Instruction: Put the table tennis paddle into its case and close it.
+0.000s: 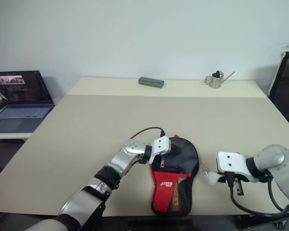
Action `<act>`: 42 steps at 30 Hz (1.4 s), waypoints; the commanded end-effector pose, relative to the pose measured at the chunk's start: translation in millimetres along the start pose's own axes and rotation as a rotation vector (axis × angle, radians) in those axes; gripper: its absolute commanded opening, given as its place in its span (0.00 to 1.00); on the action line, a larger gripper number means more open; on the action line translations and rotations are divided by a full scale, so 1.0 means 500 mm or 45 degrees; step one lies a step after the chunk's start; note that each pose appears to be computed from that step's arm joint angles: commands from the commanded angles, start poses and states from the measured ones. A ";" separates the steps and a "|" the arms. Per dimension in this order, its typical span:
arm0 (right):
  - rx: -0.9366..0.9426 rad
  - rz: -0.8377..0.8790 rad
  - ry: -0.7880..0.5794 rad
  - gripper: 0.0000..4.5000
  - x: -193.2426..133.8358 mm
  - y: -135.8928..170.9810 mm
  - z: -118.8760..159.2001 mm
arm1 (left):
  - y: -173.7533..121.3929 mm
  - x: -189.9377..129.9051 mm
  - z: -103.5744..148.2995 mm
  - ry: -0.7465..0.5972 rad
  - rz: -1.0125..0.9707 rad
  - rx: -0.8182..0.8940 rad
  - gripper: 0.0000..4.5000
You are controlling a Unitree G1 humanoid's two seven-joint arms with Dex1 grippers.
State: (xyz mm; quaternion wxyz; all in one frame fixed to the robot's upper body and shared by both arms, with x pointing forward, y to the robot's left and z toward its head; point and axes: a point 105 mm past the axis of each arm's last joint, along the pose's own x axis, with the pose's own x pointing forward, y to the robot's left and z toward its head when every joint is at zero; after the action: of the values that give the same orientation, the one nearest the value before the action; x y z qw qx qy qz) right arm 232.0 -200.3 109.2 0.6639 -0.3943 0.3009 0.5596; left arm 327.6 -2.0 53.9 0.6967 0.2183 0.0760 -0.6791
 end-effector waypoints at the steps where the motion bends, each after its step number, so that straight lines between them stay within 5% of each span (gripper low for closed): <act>1: -0.061 0.057 -0.011 0.00 -0.008 0.029 0.019 | -0.066 0.016 -0.093 0.211 -0.147 -0.101 0.96; 24: -0.180 0.587 -0.040 0.00 -0.014 0.293 0.064 | -0.089 0.040 -0.085 0.191 -0.187 -0.104 0.96; 36: -0.138 0.590 -0.108 0.00 -0.017 0.292 0.099 | -0.088 0.046 -0.082 0.183 -0.178 -0.106 0.96; 37: -0.109 0.596 -0.137 0.16 -0.017 0.293 0.104 | -0.087 0.046 -0.082 0.183 -0.176 -0.106 0.96; 41: 0.004 0.611 -0.242 0.43 -0.026 0.289 0.126 | -0.084 0.046 -0.082 0.181 -0.167 -0.109 0.96; 42: 0.035 0.617 -0.264 0.43 -0.033 0.286 0.132 | -0.083 0.046 -0.082 0.180 -0.162 -0.110 0.96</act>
State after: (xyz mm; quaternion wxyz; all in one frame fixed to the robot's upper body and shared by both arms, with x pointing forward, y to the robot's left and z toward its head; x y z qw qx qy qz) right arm 92.4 -151.2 117.4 0.5536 -0.2569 0.3385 0.7162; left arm 317.0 -15.1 47.0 0.6892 0.2105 0.0763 -0.6892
